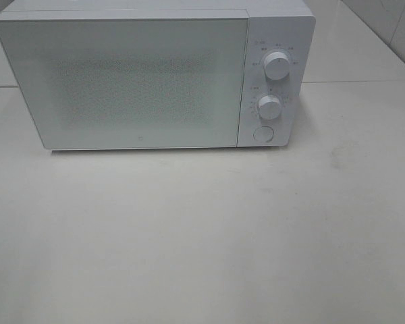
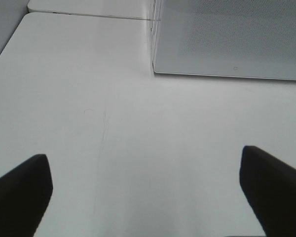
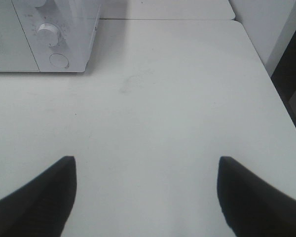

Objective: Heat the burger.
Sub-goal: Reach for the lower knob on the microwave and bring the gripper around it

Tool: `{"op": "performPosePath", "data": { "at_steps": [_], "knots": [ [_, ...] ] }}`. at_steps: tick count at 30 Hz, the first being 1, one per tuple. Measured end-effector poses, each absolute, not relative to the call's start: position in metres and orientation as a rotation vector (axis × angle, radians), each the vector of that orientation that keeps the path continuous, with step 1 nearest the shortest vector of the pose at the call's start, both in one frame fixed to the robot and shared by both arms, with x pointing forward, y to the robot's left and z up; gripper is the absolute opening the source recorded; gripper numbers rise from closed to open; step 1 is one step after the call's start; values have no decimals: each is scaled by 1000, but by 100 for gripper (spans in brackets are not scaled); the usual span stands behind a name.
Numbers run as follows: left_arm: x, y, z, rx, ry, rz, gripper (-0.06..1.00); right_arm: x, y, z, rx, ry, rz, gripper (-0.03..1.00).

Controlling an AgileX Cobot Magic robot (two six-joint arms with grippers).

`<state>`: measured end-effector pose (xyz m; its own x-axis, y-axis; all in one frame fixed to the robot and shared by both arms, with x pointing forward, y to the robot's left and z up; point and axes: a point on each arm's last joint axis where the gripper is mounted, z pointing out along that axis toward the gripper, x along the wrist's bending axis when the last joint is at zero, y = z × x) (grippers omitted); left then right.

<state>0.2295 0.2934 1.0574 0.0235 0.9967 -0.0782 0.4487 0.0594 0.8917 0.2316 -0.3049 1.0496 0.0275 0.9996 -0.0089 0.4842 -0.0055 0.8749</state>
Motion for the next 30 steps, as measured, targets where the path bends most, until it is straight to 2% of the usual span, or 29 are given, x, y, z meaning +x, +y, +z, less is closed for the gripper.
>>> {"op": "performPosePath", "data": {
  "at_steps": [22,30],
  "knots": [
    [229,293,1057,1503,1540,869,97,232,-305,1051,1579,1545,906,75],
    [229,293,1057,1503,1540,869,97,255,-303,1066,1546,1528,932,75]
  ]
}}
